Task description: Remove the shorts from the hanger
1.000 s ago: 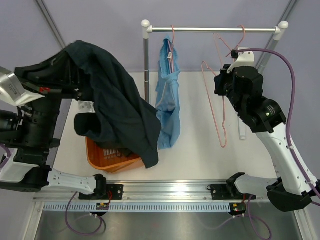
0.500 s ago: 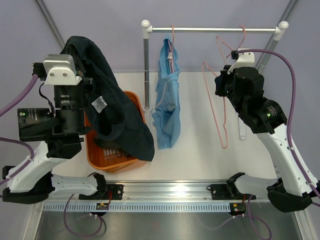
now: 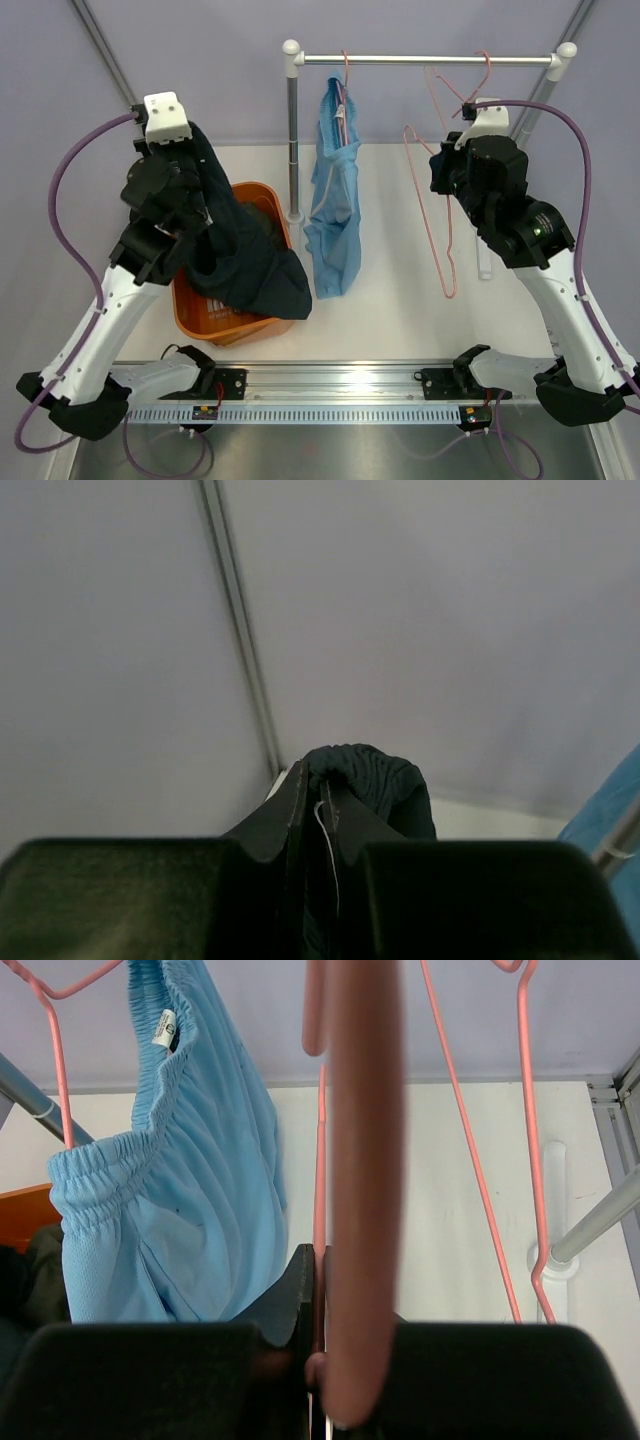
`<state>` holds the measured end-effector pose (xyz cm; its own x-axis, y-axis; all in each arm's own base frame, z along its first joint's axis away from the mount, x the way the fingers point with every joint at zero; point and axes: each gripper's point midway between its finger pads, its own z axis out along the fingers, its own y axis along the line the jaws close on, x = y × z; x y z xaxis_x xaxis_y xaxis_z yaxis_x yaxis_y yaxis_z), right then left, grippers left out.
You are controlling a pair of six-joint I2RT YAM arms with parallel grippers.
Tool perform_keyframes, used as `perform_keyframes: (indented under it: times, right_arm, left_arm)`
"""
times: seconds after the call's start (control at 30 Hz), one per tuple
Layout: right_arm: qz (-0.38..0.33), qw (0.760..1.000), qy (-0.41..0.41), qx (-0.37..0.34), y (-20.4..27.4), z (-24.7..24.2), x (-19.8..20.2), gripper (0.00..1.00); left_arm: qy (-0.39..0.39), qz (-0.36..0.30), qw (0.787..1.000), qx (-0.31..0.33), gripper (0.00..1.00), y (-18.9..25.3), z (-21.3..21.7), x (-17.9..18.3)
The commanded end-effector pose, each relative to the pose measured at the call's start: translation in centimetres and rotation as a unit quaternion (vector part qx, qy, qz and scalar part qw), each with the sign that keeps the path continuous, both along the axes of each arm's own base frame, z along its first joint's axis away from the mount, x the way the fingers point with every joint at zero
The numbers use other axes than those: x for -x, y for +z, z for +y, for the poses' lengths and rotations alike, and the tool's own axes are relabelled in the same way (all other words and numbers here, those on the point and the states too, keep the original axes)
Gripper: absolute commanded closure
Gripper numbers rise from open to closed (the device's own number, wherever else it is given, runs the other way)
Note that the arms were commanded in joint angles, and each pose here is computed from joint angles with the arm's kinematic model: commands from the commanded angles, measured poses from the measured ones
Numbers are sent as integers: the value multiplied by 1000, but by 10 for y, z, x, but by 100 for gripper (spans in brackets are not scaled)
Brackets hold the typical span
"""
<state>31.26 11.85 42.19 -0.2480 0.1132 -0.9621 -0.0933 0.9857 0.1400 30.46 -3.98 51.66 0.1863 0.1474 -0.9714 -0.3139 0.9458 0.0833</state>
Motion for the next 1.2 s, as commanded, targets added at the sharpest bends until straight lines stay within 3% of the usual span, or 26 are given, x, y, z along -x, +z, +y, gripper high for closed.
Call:
perform_keyframes:
  times: [0.0,0.07,0.13,0.17,0.27,0.3,0.43,0.5,0.57,0.6,0.7,0.87,0.97,1.17]
  right_arm:
    - [-12,1000,17,-3,5,4,4,100]
    - [-8,1000,20,-2,2,7,2,100]
    - [-6,1000,24,-1,0,8,1,100]
    - [-6,1000,22,0,-2,8,1,100]
    - [-7,1000,22,2,-1,7,2,100]
    - [-7,1000,24,1,-1,8,2,100]
    - [-11,1000,25,3,3,7,3,100]
    - [-13,1000,26,4,5,7,4,100]
    - [-15,1000,27,5,8,6,4,100]
    - [-14,1000,27,6,8,7,4,100]
    - [-16,1000,21,12,10,3,3,100]
    - [-20,1000,16,14,14,3,-1,100]
    - [-21,1000,14,17,16,3,-3,100]
    - [-35,999,-2,28,31,-2,-9,100]
  left_arm:
    - [7,110,976,187,91,-107,10,-22]
    - [-49,189,955,223,89,-172,-8,-32]
    - [-59,221,928,295,89,-215,-10,-36]
    - [-82,264,902,330,89,-260,-25,-34]
    - [-110,316,859,387,89,-315,-50,-29]
    - [-98,353,840,400,88,-353,-53,-20]
    - [-131,398,758,499,86,-407,-76,-9]
    - [-130,412,739,518,67,-423,-81,-3]
    - [-140,409,745,509,48,-420,-81,-5]
    - [-144,402,751,503,29,-412,-80,-8]
    - [-134,377,789,467,2,-390,-65,-10]
    - [-122,312,850,408,1,-329,-37,-12]
    - [-160,304,861,374,1,-300,-42,-8]
    - [-175,317,879,309,1,-286,-43,16]
